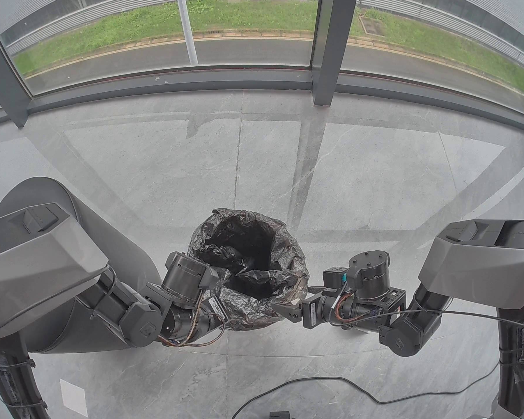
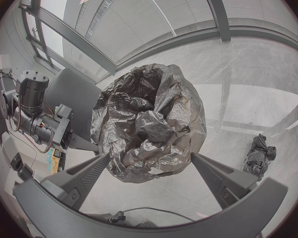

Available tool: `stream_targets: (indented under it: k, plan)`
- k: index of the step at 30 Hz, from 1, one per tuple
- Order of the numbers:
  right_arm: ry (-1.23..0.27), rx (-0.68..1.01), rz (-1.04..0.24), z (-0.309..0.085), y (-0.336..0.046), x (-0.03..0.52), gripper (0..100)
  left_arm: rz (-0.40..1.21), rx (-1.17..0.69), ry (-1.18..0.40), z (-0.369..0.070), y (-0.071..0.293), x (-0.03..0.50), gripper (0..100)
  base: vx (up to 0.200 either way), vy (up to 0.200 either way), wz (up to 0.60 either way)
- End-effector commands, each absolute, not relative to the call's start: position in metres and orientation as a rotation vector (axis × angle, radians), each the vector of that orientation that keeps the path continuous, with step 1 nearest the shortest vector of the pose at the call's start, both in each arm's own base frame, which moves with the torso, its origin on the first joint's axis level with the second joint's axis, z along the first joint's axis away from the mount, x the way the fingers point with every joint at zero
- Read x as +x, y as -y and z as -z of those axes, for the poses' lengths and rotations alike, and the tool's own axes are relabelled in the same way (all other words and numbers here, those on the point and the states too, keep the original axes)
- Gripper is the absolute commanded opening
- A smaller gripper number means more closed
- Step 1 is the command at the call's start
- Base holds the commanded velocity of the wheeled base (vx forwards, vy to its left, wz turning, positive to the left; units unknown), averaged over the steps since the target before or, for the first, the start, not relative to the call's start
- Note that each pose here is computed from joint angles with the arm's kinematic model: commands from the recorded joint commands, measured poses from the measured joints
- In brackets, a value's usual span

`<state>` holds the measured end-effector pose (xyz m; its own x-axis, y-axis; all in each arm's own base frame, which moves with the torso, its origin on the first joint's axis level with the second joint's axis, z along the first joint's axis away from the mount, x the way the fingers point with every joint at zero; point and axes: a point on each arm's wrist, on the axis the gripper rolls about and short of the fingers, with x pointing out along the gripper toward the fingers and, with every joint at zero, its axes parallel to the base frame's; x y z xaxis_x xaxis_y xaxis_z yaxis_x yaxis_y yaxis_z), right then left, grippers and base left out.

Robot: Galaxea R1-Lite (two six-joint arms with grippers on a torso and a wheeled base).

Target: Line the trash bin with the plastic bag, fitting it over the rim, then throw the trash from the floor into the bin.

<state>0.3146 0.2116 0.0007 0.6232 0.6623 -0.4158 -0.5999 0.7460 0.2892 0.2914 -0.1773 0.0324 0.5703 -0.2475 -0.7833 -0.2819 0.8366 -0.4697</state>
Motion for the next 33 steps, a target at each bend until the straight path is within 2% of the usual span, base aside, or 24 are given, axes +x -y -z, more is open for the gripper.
stream_targets:
  k: [1,9,10,33]
  plan:
    - [-0.531,0.126,-0.727,0.0,-0.212,0.315,100,-0.018,-0.608,-0.976,-0.034,0.178,0.292,0,0.0,0.0,0.0]
    - [-0.527,0.127,-0.726,0.0,-0.212,0.316,100,-0.025,-0.601,-0.993,-0.031,0.177,0.291,0,0.0,0.0,0.0]
    - [-0.527,0.127,-0.726,0.0,-0.212,0.316,100,-0.029,-0.598,-0.997,-0.03,0.177,0.291,100,0.0,0.0,0.0]
    - [-0.527,0.127,-0.726,0.0,-0.212,0.316,100,-0.009,-0.615,-0.975,-0.054,0.163,0.268,100,0.0,0.0,0.0]
